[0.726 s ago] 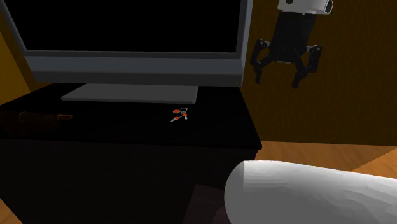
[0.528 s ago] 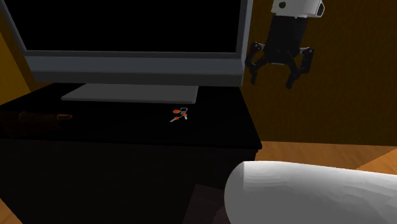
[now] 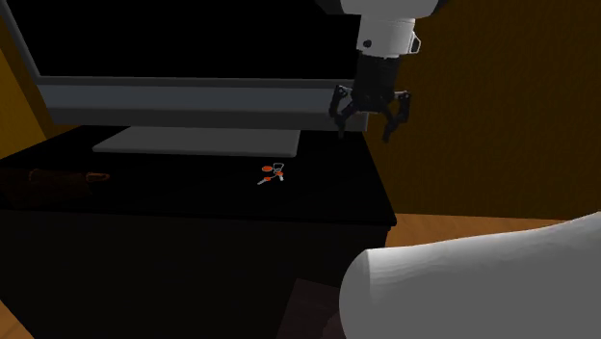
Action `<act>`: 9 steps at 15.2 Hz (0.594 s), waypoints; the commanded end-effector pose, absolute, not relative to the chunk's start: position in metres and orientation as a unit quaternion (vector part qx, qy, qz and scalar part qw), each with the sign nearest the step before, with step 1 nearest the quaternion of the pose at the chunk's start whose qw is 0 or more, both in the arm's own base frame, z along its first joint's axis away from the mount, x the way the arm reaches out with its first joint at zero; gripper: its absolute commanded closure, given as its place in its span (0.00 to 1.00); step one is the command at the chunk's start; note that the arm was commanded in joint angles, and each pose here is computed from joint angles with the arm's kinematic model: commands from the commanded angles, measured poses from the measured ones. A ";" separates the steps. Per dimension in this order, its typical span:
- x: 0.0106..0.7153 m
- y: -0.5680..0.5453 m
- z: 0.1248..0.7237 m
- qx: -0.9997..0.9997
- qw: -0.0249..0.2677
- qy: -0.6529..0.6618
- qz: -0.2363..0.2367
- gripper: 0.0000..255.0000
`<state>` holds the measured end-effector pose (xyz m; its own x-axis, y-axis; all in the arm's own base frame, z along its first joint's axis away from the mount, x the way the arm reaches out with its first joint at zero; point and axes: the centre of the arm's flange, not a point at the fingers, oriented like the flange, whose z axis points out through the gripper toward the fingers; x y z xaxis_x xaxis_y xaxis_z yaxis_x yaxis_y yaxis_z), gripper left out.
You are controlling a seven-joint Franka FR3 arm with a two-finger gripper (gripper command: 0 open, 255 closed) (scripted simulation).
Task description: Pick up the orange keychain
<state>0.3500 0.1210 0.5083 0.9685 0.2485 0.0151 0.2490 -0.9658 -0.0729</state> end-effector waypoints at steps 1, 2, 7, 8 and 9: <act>0.362 0.140 0.495 -0.989 0.037 -0.141 -0.005 0.00; 0.368 0.151 0.489 -0.988 0.036 -0.148 -0.007 0.00; 0.392 0.204 0.460 -0.982 0.035 -0.185 -0.012 0.00; 0.397 0.215 0.454 -0.981 0.035 -0.192 -0.013 0.00; 0.401 0.226 0.448 -0.979 0.034 -0.199 -0.015 0.00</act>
<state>0.3978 0.2143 0.4558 0.9263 0.3749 0.0387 0.3766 -0.9243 -0.0617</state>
